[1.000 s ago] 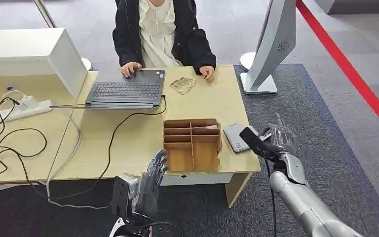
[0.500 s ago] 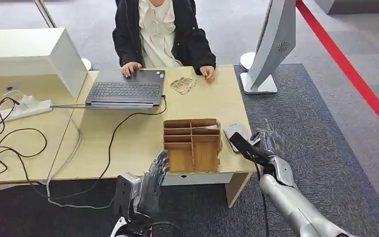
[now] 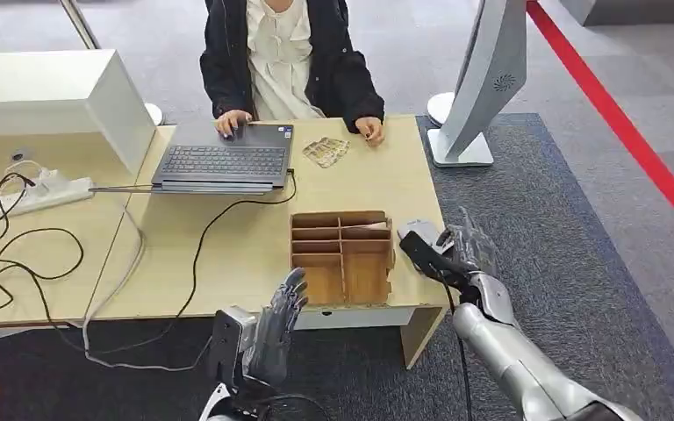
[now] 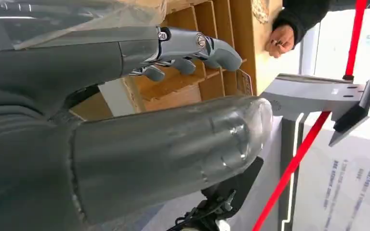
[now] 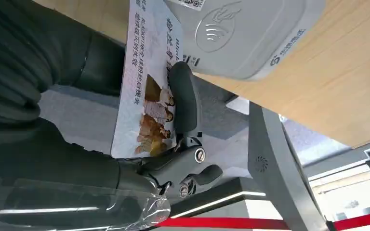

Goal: Pass the card to the sensor for recognition and then transmit it.

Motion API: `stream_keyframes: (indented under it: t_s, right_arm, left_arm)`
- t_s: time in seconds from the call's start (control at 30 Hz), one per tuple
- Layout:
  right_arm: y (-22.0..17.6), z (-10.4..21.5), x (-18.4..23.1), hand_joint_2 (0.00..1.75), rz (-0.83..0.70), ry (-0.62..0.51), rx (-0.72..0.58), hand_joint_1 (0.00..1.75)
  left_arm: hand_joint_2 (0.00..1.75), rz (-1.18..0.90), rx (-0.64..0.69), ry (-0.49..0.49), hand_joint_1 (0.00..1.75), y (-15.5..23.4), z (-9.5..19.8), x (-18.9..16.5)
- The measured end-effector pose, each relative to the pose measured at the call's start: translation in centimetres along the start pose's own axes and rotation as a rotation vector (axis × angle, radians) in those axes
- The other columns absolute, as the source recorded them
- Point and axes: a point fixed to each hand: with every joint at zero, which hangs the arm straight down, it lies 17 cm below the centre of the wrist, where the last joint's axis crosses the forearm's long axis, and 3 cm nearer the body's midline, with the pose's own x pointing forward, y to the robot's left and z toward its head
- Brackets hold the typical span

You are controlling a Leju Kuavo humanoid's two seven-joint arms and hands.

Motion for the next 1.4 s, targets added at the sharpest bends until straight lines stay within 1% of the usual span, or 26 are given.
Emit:
stream_keyframes:
  t_s: [0.5,0.97,1.4]
  right_arm:
    - [0.1,-0.7,-0.1,1.75,0.036,0.017,0.02,1.75]
    - [1.4,-0.7,-1.4,1.75,0.035,0.067,0.071,1.75]
    - [1.9,-0.6,-0.9,1.75,0.012,0.047,0.075,1.75]
  left_arm:
    - [0.0,0.001,-0.006,0.008,0.0,-0.1,-0.1,-0.4]
    - [0.0,-0.018,0.045,0.008,0.0,0.8,-0.2,-0.4]
    - [0.0,-0.026,0.08,0.006,0.0,1.5,-0.3,-0.4]
